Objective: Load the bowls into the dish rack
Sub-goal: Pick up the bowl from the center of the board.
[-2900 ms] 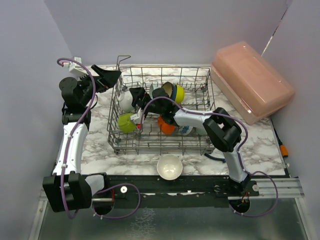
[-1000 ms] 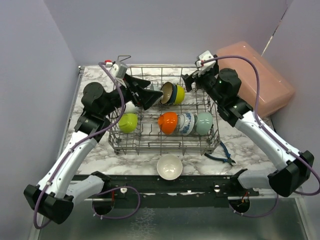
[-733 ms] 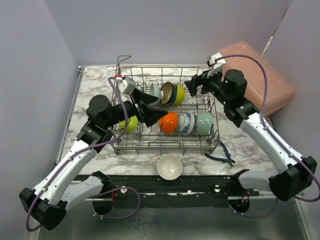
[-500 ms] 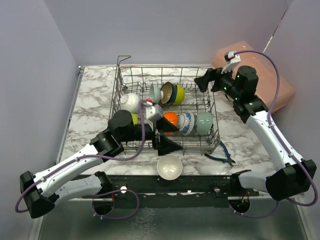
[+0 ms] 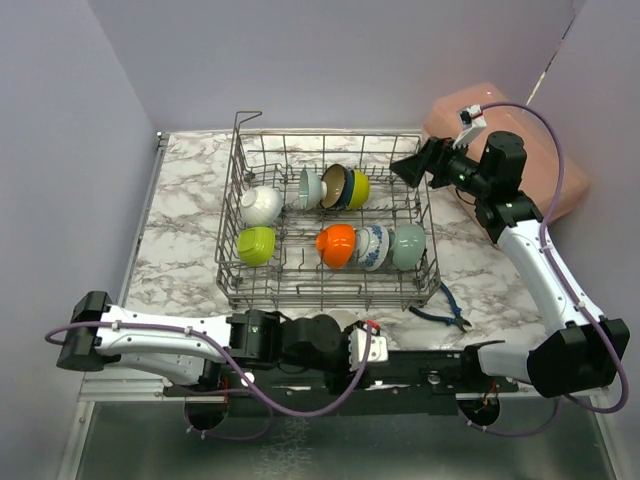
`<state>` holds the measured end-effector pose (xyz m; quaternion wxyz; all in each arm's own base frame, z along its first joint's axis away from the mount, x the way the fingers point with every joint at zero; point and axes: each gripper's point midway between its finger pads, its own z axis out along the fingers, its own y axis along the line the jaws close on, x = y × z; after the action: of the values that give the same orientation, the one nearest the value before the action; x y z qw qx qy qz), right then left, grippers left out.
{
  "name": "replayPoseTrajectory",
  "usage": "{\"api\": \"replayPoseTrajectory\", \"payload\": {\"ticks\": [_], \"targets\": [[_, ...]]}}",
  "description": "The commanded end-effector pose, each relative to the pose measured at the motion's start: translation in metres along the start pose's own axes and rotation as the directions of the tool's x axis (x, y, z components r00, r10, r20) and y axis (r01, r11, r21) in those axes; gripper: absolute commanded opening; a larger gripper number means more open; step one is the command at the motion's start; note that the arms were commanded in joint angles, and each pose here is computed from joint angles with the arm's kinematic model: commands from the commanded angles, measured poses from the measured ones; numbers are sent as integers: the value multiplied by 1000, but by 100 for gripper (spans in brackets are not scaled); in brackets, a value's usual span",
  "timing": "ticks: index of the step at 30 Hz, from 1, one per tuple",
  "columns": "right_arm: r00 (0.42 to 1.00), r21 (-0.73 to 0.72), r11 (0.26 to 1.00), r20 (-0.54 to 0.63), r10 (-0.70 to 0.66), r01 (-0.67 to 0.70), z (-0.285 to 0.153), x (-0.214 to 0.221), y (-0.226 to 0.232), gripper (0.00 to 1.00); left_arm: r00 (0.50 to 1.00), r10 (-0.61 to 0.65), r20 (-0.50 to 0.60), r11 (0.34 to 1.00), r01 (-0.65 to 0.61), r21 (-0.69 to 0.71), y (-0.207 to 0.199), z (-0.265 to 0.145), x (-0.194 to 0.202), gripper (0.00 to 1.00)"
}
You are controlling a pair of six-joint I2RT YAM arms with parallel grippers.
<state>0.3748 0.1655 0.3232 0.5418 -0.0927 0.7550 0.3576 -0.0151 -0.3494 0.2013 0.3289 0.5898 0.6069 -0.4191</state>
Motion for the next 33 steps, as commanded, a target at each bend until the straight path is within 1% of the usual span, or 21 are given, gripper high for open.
{"api": "replayPoseTrajectory", "payload": {"ticks": [1,3,5,6,9,12,16,18,20,22,24,26,28,33], "targets": [[999,-28,999,-43,28,-30,-2,11,3,100,979,30,-201,975,-73,-209,22,0,48,59],[999,-29,999,-41,32,-33,-2,11,3,100,964,35,-263,959,-107,-262,28,3,65,57],[999,-30,999,-40,32,-33,-1,10,3,100,946,37,-321,938,-143,-315,37,6,81,57],[999,-31,999,-40,31,-33,-1,9,3,100,937,35,-347,928,-159,-337,42,8,88,59],[999,-30,999,-44,30,-31,-2,9,3,100,913,22,-408,882,-210,-421,60,11,99,60],[998,-38,999,-47,29,-30,-2,9,5,100,880,23,-474,851,-266,-453,70,16,110,58],[998,-45,998,-51,31,-33,-2,10,6,100,832,8,-555,822,-322,-470,79,24,129,51],[998,-47,998,-54,29,-32,-2,10,7,100,808,7,-589,818,-344,-461,80,29,137,46],[998,-41,999,-58,32,-35,-2,10,6,100,786,16,-618,821,-364,-441,80,33,144,44],[998,-44,998,-62,34,-37,-2,9,7,100,766,28,-642,826,-380,-417,80,36,150,35],[998,-50,998,-60,29,-32,-4,6,10,100,756,38,-653,835,-383,-395,78,39,153,21],[998,-49,999,-52,22,-24,-7,2,12,100,758,43,-651,843,-377,-383,76,38,152,8],[999,-49,999,-47,15,-17,-9,-2,15,100,766,53,-640,852,-369,-372,73,37,147,0],[999,-28,1000,-45,12,-13,-13,-10,17,100,812,89,-577,890,-325,-320,59,35,123,0]]}}
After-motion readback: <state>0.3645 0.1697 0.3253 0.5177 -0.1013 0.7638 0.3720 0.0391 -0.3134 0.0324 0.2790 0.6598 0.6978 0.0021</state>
